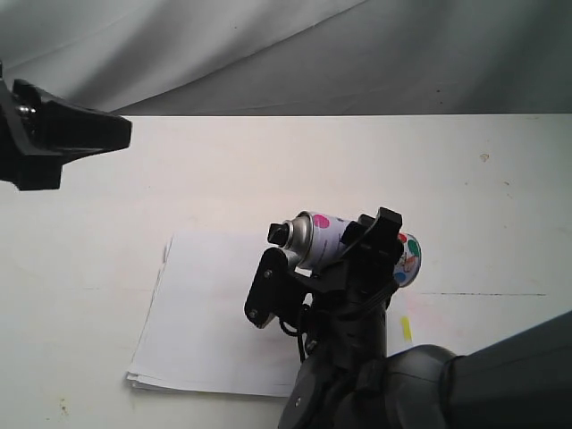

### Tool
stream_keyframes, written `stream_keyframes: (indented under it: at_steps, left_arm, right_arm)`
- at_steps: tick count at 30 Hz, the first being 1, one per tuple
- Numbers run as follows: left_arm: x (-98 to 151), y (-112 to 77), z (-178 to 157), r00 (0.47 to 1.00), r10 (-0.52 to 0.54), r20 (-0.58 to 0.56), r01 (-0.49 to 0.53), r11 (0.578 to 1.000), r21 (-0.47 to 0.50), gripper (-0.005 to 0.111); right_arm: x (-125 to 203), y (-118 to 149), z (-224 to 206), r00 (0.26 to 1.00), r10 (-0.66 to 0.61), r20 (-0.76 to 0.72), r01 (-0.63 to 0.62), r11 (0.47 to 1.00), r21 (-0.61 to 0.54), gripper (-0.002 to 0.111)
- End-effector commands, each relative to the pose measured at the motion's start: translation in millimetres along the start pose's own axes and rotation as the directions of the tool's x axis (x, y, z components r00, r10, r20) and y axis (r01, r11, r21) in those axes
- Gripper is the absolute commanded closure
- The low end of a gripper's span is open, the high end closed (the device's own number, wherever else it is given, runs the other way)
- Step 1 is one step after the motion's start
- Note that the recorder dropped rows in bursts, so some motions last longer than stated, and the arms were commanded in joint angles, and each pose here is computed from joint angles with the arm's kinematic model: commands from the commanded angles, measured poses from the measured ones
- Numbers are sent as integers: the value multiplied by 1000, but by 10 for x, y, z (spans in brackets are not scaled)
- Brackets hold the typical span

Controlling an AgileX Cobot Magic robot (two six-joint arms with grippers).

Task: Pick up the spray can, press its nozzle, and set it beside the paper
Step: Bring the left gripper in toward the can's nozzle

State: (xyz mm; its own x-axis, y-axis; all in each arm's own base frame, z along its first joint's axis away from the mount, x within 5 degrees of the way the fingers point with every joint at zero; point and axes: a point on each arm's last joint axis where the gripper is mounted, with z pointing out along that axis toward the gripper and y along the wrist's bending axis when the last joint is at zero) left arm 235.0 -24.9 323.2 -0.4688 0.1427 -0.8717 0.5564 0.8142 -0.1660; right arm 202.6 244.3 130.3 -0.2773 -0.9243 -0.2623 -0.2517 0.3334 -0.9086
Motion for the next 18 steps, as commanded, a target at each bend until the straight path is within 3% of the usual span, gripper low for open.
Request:
stream_keyframes:
  at_steps: [1, 4, 10, 18]
  left_arm:
    - [40, 149, 97, 993, 80, 92, -101, 962, 254, 107]
    - [195, 288, 206, 991, 32, 127, -73, 941, 331, 107]
    - [577, 490, 523, 996, -28, 87, -6, 930, 368, 107]
    - [881, 661, 817, 993, -110, 43, 84, 914, 396, 107]
  right_arm:
    - [-47, -81, -19, 1000, -7, 30, 5, 998, 58, 108]
    - [-47, -81, -19, 1000, -7, 30, 5, 998, 58, 108]
    - [-47, -81, -19, 1000, -7, 30, 5, 998, 58, 108]
    - [-52, -82, -19, 999, -9, 35, 7, 998, 59, 108]
